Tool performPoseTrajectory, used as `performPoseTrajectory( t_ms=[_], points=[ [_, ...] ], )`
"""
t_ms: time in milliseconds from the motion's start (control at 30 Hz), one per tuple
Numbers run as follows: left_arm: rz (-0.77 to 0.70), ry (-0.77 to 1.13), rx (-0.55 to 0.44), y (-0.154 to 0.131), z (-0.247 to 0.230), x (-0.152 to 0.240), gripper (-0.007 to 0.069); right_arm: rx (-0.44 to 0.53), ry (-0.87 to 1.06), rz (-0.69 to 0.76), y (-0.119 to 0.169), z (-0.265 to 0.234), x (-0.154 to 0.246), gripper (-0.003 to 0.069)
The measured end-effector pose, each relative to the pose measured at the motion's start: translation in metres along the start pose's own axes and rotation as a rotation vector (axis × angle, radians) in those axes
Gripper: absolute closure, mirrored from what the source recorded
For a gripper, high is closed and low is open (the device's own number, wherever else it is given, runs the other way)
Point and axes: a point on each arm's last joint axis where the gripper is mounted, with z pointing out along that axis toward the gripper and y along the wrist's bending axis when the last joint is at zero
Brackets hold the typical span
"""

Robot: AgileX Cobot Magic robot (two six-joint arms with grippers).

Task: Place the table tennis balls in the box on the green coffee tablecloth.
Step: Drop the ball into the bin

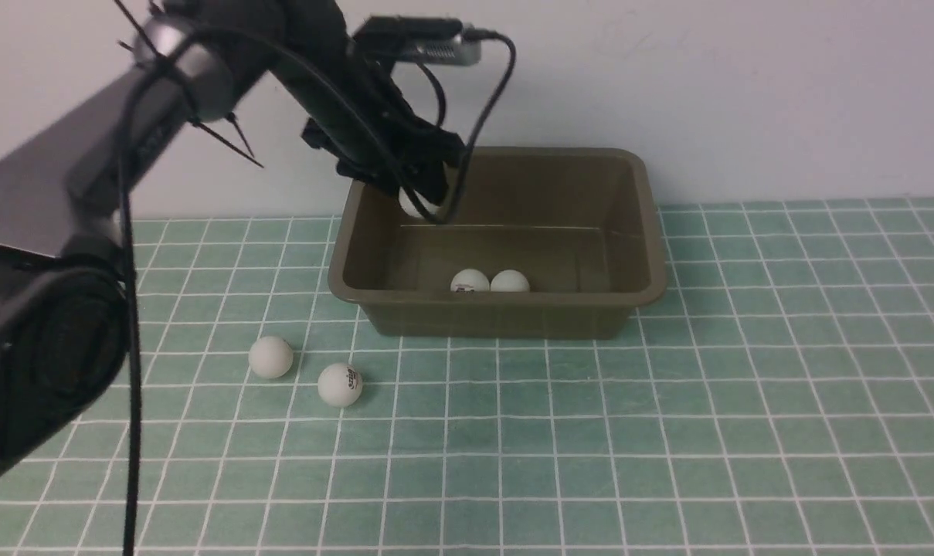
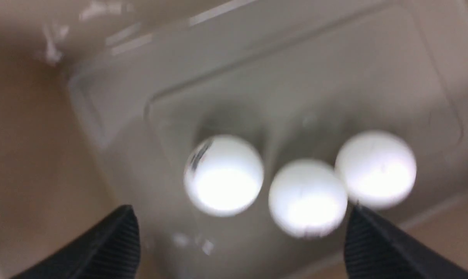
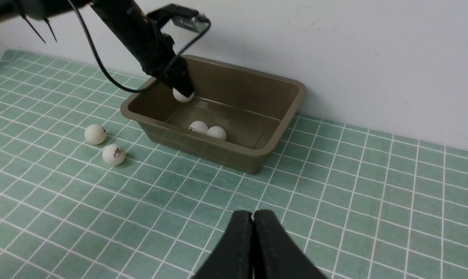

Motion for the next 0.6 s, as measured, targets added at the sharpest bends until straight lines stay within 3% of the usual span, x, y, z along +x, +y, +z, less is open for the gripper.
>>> performPoseTrajectory(
  t_ms=[233,367,600],
  points=[
    [0.058,-0.025,-0.134,0.007,-0.073,-0.008,0.0022,0.002,0.000,-0.001,0.000,0.000,0.000,0.0676],
    [0.008,-0.081,-0.205,0.019,-0.114,-0.007,0.0032,0.003,0.000,-0.001,0.000,0.000,0.000,0.0676],
    [-0.040,0.022,-0.221,0.029,-0.111,0.019,0.0032,0.003,0.002,-0.001,0.000,0.000,0.000,0.0676]
  ],
)
